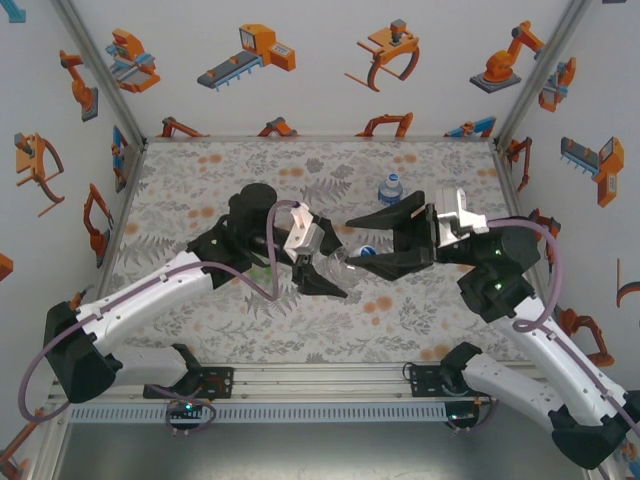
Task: Screw on the bottle caps
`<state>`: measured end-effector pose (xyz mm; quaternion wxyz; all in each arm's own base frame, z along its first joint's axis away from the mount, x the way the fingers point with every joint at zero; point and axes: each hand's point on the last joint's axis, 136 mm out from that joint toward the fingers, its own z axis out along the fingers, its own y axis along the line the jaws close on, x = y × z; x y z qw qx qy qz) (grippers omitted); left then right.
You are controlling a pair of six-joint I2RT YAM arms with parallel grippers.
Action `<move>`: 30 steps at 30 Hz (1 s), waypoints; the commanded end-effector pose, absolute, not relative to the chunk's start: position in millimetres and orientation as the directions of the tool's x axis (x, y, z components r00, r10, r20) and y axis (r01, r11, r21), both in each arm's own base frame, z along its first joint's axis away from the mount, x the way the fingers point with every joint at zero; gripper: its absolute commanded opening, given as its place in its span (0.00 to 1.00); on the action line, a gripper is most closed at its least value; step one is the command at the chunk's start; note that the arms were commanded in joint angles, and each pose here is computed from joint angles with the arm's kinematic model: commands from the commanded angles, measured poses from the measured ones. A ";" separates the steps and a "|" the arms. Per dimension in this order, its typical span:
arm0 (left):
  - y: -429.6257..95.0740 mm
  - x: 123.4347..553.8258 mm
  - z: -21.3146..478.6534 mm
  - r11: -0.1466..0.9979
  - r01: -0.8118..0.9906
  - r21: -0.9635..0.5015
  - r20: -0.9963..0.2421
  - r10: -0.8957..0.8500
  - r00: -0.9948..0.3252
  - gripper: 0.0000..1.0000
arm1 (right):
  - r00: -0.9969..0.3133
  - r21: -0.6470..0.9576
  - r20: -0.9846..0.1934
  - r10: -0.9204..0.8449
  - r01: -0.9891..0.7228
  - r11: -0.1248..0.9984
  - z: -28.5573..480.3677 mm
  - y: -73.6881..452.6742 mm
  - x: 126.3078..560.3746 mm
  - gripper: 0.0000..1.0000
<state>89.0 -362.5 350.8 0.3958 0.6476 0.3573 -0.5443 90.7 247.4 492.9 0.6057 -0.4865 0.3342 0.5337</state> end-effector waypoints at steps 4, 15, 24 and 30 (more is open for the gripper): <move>-349.2 61.9 376.3 -0.593 0.787 0.172 -0.984 -0.067 0.164 0.00 | 0.252 -0.355 -0.901 0.353 -0.897 -0.264 492.5 238.7 46.4 0.43; -347.3 59.3 378.7 -0.609 0.774 0.171 -0.984 -0.073 0.159 0.00 | 0.225 -0.345 -0.908 0.353 -0.878 -0.330 487.6 243.9 37.1 0.29; -348.6 62.1 374.2 -0.589 0.793 0.155 -0.986 -0.048 0.157 0.00 | 0.193 -0.299 -0.919 0.344 -0.910 -0.287 484.6 255.0 56.5 0.00; -358.7 92.4 360.6 -0.382 0.903 0.195 -0.975 0.026 0.222 0.00 | 0.118 -0.135 -0.960 0.253 -0.990 -0.050 472.1 271.2 112.4 0.00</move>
